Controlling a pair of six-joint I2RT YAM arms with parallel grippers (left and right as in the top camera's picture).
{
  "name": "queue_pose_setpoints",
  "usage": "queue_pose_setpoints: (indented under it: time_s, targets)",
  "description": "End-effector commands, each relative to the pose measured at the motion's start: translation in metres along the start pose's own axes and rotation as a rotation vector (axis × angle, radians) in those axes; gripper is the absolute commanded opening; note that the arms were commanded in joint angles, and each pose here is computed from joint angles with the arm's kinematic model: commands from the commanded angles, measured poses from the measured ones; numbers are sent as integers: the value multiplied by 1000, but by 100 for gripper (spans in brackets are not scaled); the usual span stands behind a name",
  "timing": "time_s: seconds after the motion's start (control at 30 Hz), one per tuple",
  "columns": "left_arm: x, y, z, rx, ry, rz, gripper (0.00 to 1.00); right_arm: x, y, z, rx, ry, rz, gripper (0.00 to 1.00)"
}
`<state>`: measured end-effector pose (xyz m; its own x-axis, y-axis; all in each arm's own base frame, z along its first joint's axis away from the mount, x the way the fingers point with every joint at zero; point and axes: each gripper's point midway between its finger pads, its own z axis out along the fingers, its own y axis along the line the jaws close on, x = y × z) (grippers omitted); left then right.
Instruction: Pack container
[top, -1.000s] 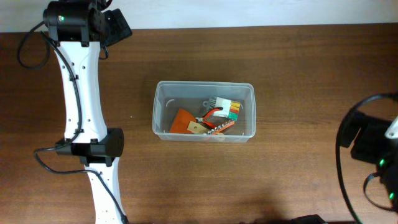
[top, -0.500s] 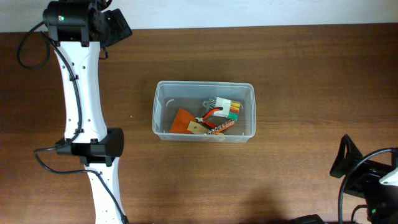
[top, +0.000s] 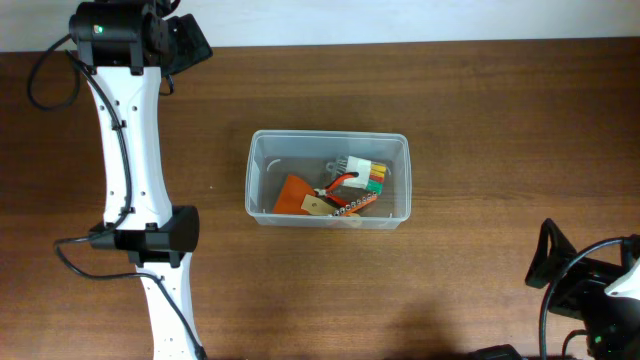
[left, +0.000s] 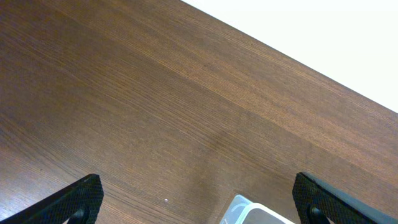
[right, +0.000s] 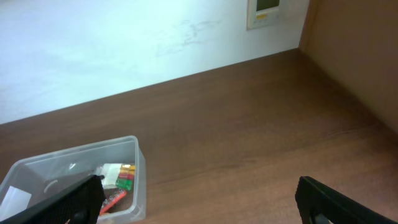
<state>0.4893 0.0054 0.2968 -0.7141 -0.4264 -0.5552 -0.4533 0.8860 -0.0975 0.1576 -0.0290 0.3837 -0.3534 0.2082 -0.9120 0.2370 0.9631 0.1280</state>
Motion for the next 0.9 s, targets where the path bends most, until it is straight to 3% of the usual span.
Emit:
queue_pose_setpoints:
  time_s: [0.0,0.23,0.57,0.87]
  targets:
    - [-5,2,-14,9,-33,1,99,4,2,2,-10,16,-2,99]
    - [-6,2,-14,9,-33,1,99,4,-1,-7,-18,-10,21,99]
    - [-5,2,-14,9,-33,1,99,8,-21,-68,-13,-277,-14,99]
    - [-5,2,-14,9,-33,1,99,14,-20,-32,-27,-500,35,99]
